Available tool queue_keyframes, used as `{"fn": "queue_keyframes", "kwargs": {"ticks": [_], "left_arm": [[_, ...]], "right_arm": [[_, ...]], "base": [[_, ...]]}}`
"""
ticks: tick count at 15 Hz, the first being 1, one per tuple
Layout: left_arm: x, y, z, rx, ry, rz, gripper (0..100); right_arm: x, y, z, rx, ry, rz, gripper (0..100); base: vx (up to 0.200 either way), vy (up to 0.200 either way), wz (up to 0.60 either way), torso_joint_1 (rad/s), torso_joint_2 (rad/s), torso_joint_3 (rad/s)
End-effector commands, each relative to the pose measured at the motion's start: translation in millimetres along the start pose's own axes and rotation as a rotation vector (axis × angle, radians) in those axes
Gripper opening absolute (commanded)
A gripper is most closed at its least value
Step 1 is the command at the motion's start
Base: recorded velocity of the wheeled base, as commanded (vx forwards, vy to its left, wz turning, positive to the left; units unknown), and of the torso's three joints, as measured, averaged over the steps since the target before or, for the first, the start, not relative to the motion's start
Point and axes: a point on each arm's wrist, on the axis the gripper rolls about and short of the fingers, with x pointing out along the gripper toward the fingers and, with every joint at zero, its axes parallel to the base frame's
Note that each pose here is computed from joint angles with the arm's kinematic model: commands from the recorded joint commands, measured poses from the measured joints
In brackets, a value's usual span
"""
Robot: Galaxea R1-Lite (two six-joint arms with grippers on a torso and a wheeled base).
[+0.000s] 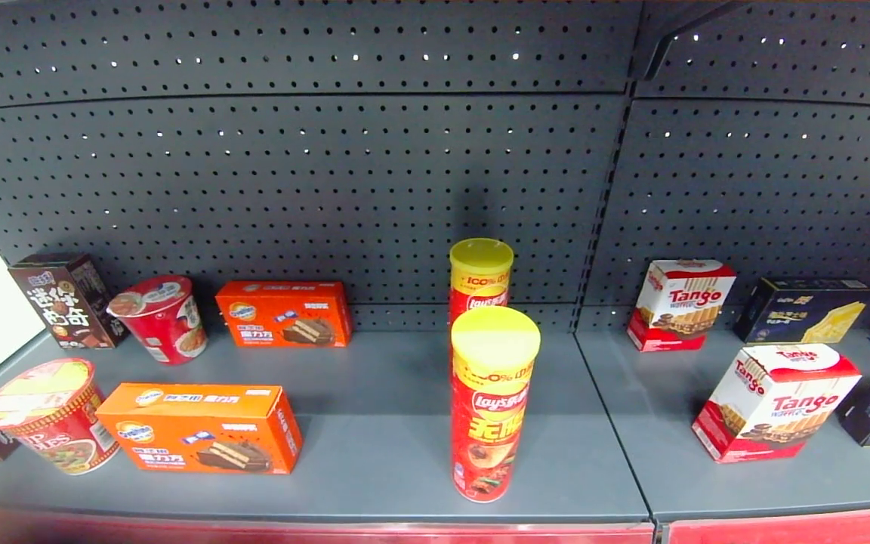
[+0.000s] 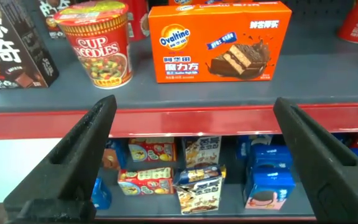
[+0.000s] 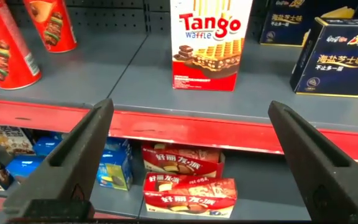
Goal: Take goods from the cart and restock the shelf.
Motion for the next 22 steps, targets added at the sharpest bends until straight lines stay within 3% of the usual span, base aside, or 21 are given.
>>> {"fn": "queue_keyframes", "kwargs": {"ticks": [1,11,15,16,22], "left_arm": [[0.0,0.0,0.0,0.002,-0.001,-0.001,100],[0.0,0.1,0.0,-0.003,-0.001,0.002,100],[0.0,0.2,0.0,-0.004,0.0,0.007,100],[0.0,0.2,0.0,-0.006,0.0,0.007,100],[0.0,0.1,0.0,-0.007,0.0,0.005,100]], "right_arm": [[0.1,0.0,0.0,-0.001,0.001,0.0,100],[0.2,-0.1,-0.1,-0.004,-0.001,-0.003,100],[0.6,-4.9,-1.8,0.01,-0.006,-0.215,100],[1.3,-2.5,-4.3,0.01,0.011,-0.101,100],[1.3,-1.6,-7.6,0.002,0.044,-0.066,100]], "base": [[0.0,0.0,0.0,0.0,0.0,0.0],[0.0,0.0,0.0,0.0,0.0,0.0],[0.0,0.0,0.0,0.0,0.0,0.0],[0.0,0.0,0.0,0.0,0.0,0.0],[0.0,0.0,0.0,0.0,0.0,0.0]]}}
